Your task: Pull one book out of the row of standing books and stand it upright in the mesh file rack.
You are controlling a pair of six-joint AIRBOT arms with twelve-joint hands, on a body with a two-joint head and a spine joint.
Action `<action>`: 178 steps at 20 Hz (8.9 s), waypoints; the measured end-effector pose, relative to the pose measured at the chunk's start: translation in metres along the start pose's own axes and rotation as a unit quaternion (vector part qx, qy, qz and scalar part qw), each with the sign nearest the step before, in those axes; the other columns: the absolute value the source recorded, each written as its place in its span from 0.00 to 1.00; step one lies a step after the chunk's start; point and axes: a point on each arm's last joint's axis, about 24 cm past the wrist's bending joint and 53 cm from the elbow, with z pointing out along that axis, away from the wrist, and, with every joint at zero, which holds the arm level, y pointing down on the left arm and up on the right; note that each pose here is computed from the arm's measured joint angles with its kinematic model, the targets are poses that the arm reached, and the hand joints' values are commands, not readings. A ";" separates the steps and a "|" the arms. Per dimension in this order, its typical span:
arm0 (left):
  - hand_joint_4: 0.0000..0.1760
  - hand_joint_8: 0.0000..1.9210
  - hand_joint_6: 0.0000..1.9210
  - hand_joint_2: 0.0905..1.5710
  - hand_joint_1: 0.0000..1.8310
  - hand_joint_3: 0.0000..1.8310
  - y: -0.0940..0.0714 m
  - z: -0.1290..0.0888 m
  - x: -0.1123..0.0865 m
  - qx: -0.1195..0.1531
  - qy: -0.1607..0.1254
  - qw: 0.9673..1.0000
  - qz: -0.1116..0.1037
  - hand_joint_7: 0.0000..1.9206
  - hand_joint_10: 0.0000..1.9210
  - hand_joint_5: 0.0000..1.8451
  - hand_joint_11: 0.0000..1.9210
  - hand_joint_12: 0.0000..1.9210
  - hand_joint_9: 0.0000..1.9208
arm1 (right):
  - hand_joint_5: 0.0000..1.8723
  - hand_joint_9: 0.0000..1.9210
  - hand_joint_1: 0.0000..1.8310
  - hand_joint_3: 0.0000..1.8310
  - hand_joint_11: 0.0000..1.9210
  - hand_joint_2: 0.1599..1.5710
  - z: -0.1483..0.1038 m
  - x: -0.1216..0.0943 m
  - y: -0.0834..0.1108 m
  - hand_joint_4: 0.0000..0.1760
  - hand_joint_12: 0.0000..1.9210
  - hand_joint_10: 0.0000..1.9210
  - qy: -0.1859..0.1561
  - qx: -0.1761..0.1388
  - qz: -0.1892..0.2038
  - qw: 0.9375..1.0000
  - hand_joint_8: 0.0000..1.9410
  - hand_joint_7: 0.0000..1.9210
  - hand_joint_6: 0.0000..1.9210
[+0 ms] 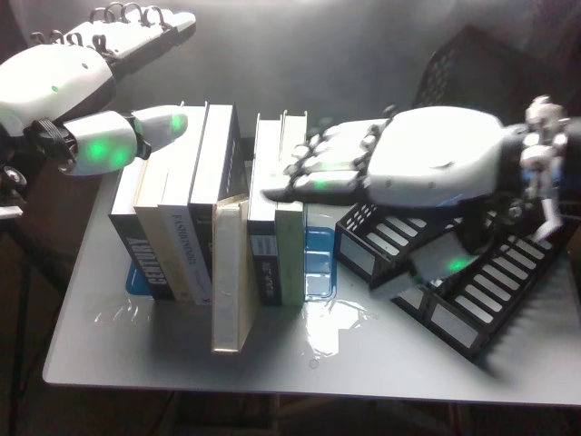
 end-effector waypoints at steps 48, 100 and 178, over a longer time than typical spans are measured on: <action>0.00 0.00 0.06 0.86 0.30 0.00 0.011 0.002 -0.003 -0.013 -0.010 1.000 -0.017 0.08 0.14 0.10 0.00 0.69 0.00 | 0.09 0.00 0.62 0.00 0.00 0.74 0.119 0.080 0.064 0.00 0.00 0.11 0.121 -0.053 -0.231 0.964 0.00 0.09 0.06; 0.13 0.00 0.00 0.88 0.23 0.00 -0.005 -0.001 -0.002 0.015 -0.020 0.999 -0.029 0.05 0.08 0.10 0.00 0.82 0.00 | 0.09 0.00 0.62 0.00 0.00 0.74 0.119 0.095 0.057 0.00 0.00 0.11 0.136 -0.041 -0.263 0.954 0.00 0.09 0.06; 0.00 0.00 0.01 0.88 0.20 0.00 -0.006 0.032 0.008 0.035 -0.020 0.997 -0.067 0.04 0.05 0.07 0.00 0.95 0.00 | 0.08 0.00 0.62 0.00 0.00 0.75 0.124 0.122 -0.015 0.00 0.00 0.11 0.181 0.039 -0.237 0.954 0.00 0.09 0.06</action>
